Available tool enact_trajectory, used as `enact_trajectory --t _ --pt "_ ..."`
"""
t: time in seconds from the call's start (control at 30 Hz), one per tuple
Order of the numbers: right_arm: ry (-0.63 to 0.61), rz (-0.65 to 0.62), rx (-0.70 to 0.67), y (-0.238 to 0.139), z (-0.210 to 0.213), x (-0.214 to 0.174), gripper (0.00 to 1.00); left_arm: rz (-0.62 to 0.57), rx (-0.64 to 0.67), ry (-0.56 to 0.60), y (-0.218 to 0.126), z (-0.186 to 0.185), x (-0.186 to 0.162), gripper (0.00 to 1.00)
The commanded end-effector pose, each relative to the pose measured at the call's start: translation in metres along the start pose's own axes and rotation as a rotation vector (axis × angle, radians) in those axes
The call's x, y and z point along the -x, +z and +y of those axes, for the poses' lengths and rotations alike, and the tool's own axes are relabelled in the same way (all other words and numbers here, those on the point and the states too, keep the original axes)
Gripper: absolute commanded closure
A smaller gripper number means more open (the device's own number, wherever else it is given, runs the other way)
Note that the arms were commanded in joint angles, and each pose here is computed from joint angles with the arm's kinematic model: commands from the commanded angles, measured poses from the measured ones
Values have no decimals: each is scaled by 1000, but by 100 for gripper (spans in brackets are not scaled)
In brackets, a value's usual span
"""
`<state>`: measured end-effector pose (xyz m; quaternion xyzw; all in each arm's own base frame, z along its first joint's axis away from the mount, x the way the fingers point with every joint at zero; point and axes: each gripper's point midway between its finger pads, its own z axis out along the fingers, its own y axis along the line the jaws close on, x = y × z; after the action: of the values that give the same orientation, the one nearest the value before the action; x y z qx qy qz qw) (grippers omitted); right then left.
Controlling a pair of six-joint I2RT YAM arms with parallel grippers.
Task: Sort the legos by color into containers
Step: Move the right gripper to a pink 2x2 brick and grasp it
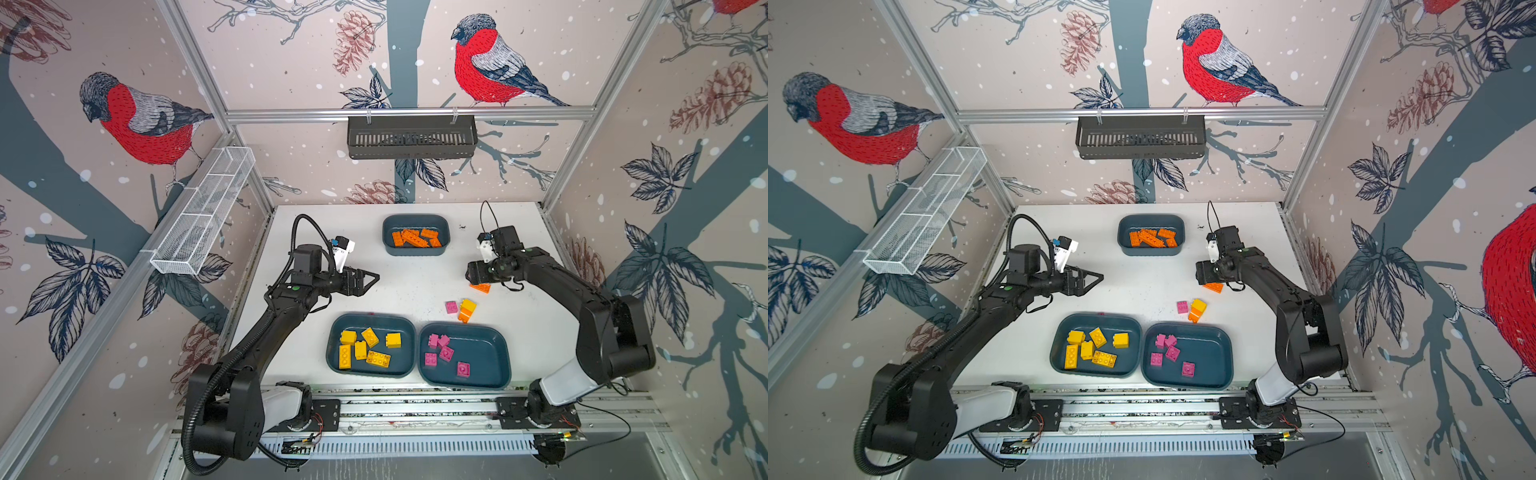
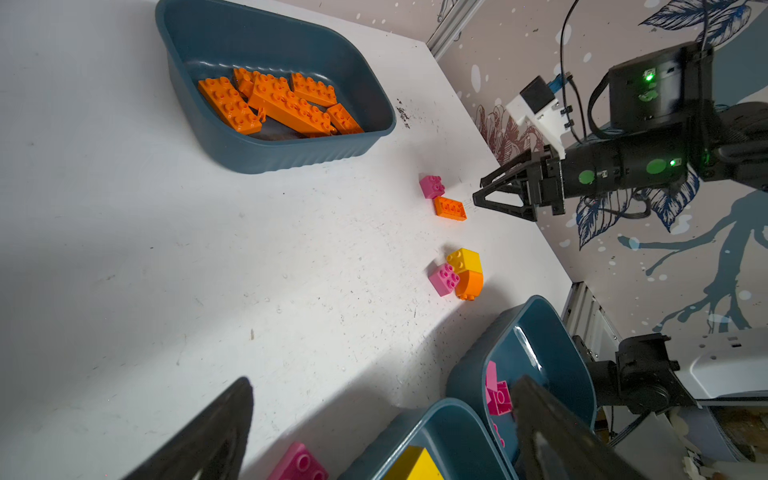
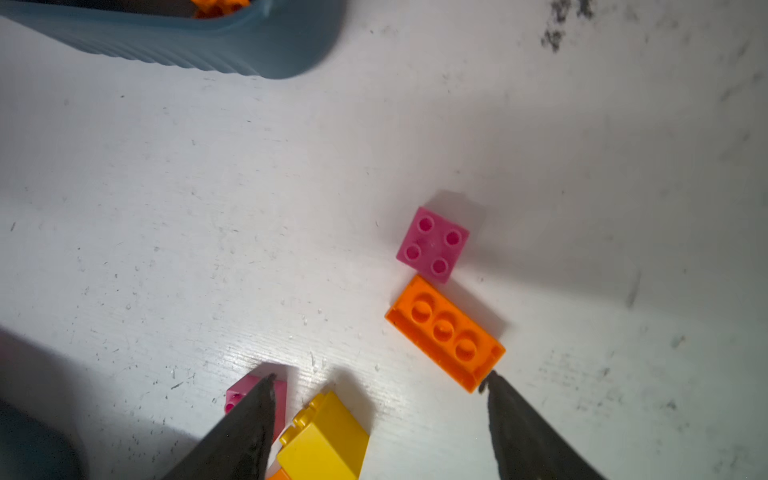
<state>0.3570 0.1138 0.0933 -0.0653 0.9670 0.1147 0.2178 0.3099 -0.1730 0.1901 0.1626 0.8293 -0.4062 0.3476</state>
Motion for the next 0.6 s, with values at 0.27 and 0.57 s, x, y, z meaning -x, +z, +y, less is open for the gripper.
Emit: enact_trajectory --t 0.27,0.57 --pt "270 -101 -128 29 -13 20 31 -30 -57 37 1 -9 13 4" --pt "228 -71 -228 66 -29 35 45 -36 -53 40 2 -7 13 4"
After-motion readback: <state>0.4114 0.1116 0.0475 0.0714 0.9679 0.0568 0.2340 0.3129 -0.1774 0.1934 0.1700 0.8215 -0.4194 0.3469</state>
